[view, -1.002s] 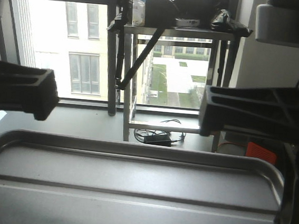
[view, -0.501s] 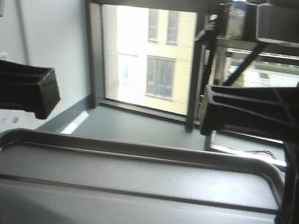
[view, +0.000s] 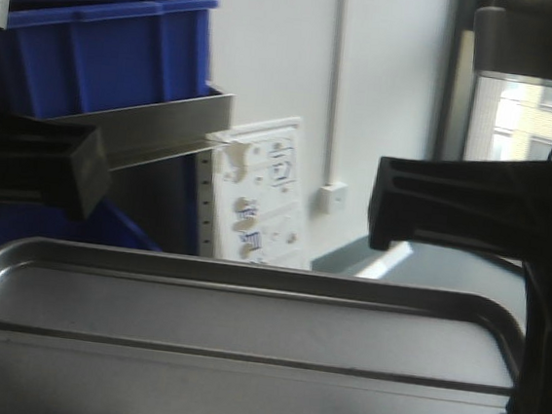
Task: Grab silver tray and stack on right shelf
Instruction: 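Carry the tray with both grippers up to the shelf holding the smaller tray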
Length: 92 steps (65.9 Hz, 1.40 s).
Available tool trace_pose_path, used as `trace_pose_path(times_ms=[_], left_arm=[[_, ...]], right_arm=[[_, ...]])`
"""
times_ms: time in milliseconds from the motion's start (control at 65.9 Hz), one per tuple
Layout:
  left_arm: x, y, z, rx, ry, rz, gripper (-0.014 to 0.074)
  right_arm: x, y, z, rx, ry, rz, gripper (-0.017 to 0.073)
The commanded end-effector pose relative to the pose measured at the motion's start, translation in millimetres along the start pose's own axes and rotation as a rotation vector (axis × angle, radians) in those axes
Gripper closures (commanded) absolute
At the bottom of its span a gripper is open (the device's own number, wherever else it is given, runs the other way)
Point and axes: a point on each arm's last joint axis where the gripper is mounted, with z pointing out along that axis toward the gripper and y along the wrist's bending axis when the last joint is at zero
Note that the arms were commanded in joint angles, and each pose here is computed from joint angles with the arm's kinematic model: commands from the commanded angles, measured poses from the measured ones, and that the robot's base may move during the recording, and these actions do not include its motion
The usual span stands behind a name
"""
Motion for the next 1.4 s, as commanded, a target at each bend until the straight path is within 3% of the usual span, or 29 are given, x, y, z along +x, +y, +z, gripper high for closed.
trace_pose_path(times_ms=[0,1381], left_arm=[[5.9,29.9,-11.5,-0.288,0.058,0.026,0.0694],[6.0,29.8,-11.5,-0.287,0.060,0.025,0.0694]], right_arm=[[-3.1,-26.4,-10.0,0.254,-0.013,-0.023,0.0508],[-3.0,-26.7,-10.1,0.257,-0.012,-0.023,0.0508]])
